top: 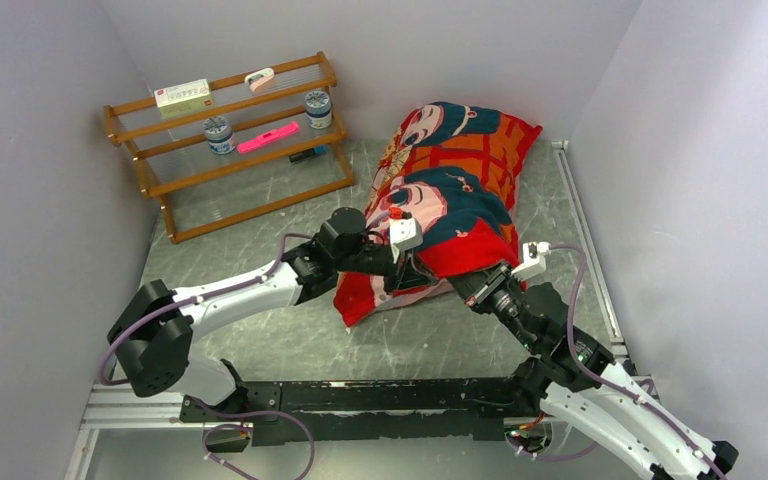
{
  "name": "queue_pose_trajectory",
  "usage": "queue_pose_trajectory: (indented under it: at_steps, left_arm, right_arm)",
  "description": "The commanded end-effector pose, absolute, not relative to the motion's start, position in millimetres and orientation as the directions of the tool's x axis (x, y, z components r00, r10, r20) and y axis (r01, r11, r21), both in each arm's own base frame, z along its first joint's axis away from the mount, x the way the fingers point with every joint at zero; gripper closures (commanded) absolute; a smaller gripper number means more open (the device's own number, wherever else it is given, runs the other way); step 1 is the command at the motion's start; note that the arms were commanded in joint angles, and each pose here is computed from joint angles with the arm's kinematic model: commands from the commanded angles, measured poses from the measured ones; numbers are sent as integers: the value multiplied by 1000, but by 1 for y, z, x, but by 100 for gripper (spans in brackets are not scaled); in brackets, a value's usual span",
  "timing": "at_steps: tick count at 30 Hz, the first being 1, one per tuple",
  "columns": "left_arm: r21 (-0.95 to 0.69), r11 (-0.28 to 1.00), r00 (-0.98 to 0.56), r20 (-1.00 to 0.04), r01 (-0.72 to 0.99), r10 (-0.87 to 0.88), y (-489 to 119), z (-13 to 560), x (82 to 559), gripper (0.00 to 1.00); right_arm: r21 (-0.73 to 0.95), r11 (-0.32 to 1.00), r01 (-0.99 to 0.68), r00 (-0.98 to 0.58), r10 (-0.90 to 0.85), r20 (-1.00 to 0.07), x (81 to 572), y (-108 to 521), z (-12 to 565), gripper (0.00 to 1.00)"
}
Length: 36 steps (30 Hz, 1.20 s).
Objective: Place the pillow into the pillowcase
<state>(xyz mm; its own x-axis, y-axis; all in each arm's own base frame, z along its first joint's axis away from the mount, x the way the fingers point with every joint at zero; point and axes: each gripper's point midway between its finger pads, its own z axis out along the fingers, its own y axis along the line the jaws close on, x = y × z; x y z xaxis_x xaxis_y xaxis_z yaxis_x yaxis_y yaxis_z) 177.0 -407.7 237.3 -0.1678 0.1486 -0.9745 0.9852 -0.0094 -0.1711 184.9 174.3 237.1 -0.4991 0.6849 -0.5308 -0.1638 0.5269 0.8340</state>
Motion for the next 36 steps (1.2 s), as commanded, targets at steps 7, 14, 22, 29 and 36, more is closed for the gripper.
queue_pose_trajectory:
  at_steps: [7, 14, 22, 29, 36]
  left_arm:
    - [-35, 2, -35, -994, 999, 104, -389, 257, 169, 77]
    - [9, -2, 9, -996, 1000, 91, -386, 261, 169, 70]
    - [43, -21, 44, -996, 999, 73, -384, 269, 165, 67]
    - [179, 16, 179, -984, 984, 8, -373, 286, 158, 46]
    - [383, 125, 380, -924, 915, 46, -383, 289, 143, 30]
  right_arm:
    - [911, 254, -325, -435, 815, -382, 177, 174, 320, 100]
    - [920, 220, -324, -463, 811, -357, 169, 173, 316, 100]
    - [920, 188, -344, -481, 806, -344, 163, 175, 317, 100]
    - [923, 169, -347, -483, 811, -330, 164, 176, 318, 100]
    - [924, 170, -344, -481, 813, -328, 165, 176, 318, 100]
